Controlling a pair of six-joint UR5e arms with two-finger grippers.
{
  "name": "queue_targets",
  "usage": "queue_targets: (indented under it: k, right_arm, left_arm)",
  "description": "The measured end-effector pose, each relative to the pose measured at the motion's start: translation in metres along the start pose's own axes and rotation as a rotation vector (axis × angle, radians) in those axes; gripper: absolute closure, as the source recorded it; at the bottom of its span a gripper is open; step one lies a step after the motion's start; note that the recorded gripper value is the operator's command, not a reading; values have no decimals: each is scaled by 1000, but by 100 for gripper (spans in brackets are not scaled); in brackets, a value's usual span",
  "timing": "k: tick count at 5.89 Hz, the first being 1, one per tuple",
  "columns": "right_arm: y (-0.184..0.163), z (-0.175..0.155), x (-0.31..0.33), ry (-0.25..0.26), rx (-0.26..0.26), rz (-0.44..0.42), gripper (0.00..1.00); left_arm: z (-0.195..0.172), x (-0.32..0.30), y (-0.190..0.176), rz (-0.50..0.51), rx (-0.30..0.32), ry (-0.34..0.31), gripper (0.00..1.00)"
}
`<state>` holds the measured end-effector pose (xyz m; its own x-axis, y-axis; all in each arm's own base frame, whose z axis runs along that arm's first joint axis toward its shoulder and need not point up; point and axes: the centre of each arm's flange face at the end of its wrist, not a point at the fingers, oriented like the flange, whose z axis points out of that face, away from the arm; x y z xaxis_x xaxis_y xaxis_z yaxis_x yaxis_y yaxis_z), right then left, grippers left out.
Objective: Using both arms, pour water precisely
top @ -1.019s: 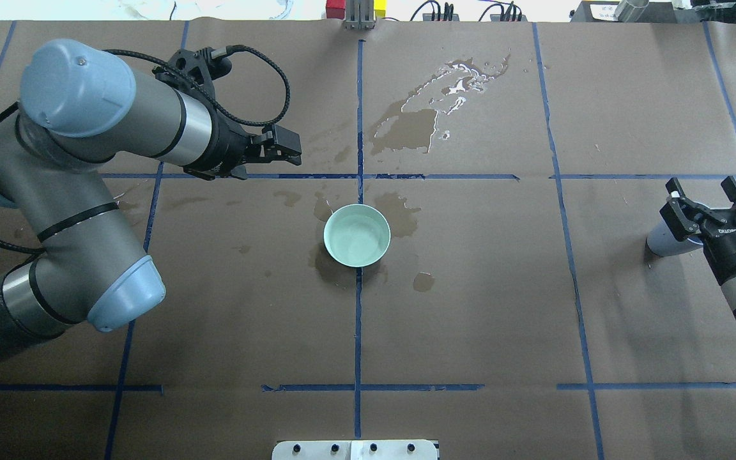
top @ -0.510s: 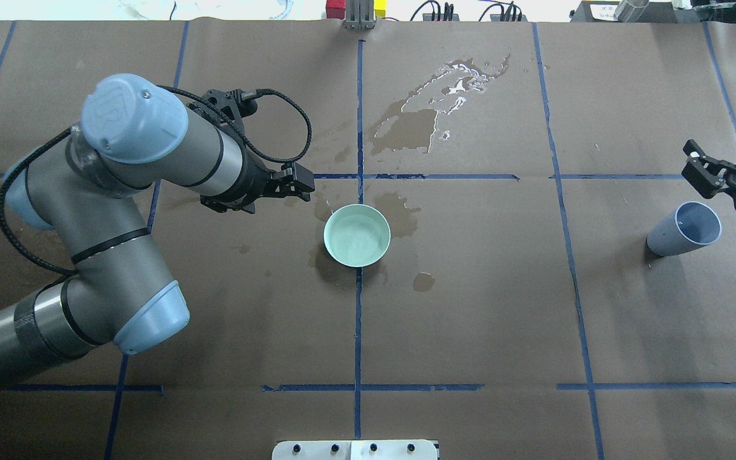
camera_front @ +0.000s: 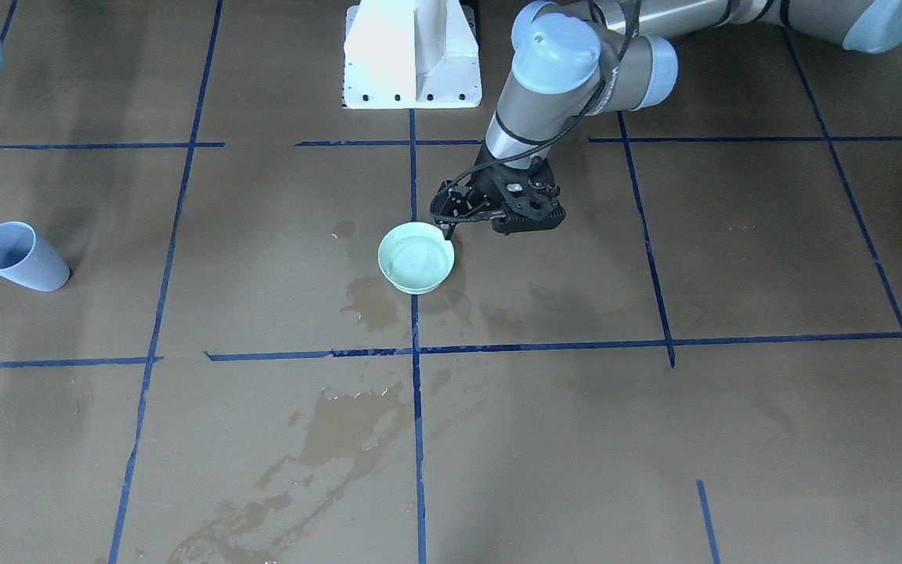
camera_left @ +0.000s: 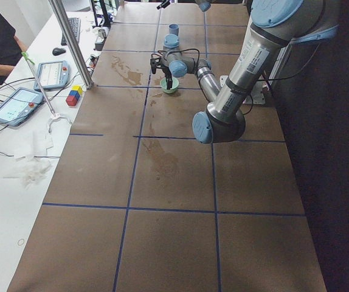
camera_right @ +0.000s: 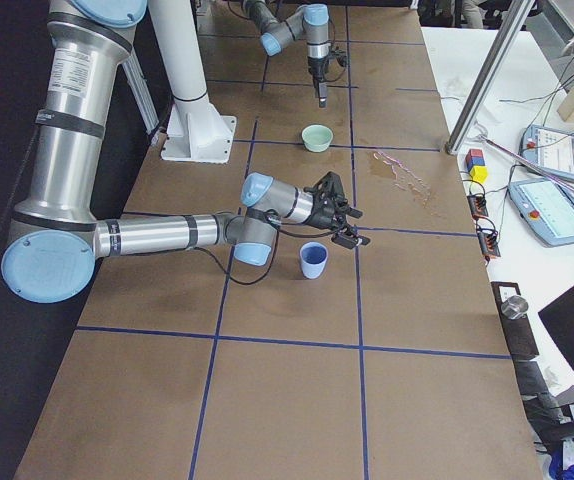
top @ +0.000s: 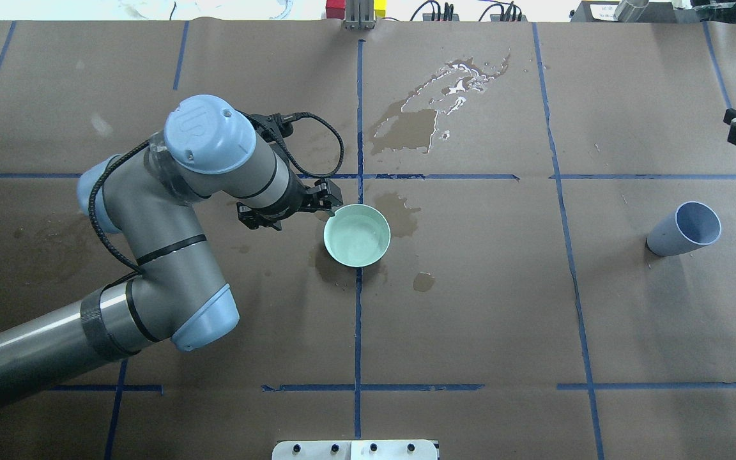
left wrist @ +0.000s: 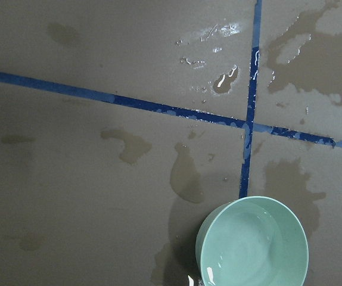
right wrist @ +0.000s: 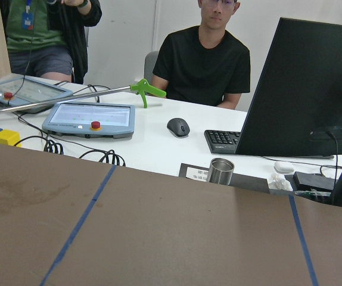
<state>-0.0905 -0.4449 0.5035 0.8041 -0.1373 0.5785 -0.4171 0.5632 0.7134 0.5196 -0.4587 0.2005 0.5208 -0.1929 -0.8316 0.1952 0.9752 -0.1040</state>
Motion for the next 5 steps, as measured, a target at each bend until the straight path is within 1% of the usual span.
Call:
queue_targets:
  k: [2,3,4,5]
  right_arm:
    - [-56,-18,59,-60,-234,39,0]
    - [-73,-30,86,-73,-322,14,0]
    - [-78,-39,102,-92,-423,-11,0]
    - [-86,-48,113,-129,-525,-11,0]
  left_arm:
    - [35,17,1,-11,-26,-51,7]
    - [48,23,-1,-15,-34,-70,8]
    - [55,25,0,-14,-41,-80,8]
    - [60,25,4,-13,-47,-86,11]
